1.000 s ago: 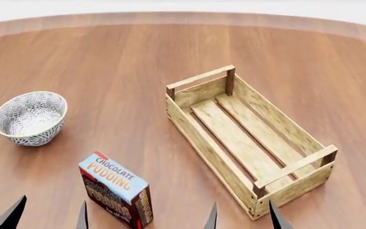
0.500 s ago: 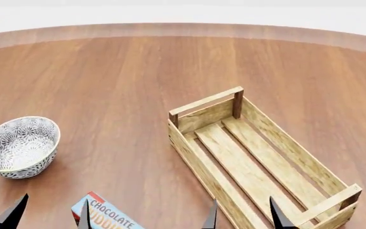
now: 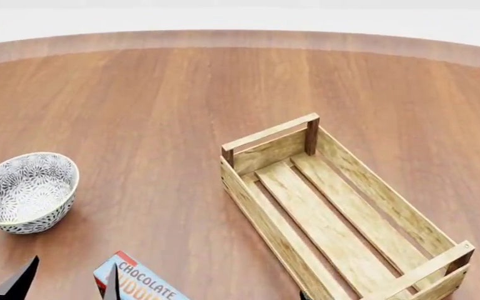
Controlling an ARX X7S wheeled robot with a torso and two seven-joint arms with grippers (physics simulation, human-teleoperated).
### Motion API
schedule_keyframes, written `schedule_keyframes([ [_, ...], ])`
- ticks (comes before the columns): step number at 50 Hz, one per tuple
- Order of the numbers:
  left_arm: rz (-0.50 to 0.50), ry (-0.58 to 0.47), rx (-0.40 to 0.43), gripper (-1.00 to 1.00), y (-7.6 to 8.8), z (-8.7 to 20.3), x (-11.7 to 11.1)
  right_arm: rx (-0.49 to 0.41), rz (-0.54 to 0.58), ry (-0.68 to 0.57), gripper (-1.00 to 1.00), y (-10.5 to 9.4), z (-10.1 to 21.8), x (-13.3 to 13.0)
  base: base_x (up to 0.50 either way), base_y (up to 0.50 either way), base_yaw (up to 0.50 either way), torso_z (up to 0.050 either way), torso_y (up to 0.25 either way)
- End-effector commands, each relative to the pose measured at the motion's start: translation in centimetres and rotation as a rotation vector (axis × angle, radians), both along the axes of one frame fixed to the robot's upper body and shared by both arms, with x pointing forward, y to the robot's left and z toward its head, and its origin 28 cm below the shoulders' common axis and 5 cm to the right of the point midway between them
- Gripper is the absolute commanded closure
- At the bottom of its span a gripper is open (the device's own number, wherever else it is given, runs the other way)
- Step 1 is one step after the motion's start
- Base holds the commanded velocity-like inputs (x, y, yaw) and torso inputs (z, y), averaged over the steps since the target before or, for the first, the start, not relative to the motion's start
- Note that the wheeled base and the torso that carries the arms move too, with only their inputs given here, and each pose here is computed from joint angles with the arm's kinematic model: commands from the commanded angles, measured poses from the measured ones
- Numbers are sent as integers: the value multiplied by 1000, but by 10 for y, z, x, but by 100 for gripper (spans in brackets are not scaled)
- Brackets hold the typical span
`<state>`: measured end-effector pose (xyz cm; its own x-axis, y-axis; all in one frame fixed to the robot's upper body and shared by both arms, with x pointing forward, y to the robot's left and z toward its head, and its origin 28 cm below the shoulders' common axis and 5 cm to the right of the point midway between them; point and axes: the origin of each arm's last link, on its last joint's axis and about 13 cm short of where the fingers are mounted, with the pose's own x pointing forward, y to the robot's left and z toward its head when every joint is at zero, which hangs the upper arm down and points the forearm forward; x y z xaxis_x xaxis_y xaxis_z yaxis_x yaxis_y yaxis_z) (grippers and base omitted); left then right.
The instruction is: Pick up the chocolate pudding and put it in the tray.
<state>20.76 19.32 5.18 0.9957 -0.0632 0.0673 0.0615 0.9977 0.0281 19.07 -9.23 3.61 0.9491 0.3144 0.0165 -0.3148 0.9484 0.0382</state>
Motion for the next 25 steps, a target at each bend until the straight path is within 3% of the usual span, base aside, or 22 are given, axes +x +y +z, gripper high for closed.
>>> schedule_keyframes([
  [1, -5, -4, 0, -100, -1, 1, 0, 3, 92, 15, -100, -4, -3, -17, 0, 0, 0, 0, 0],
  [25, -9, -11, 8, -100, -2, 6, 1, -79, 224, 104, -100, -3, -21, -32, 0, 0, 0, 0, 0],
])
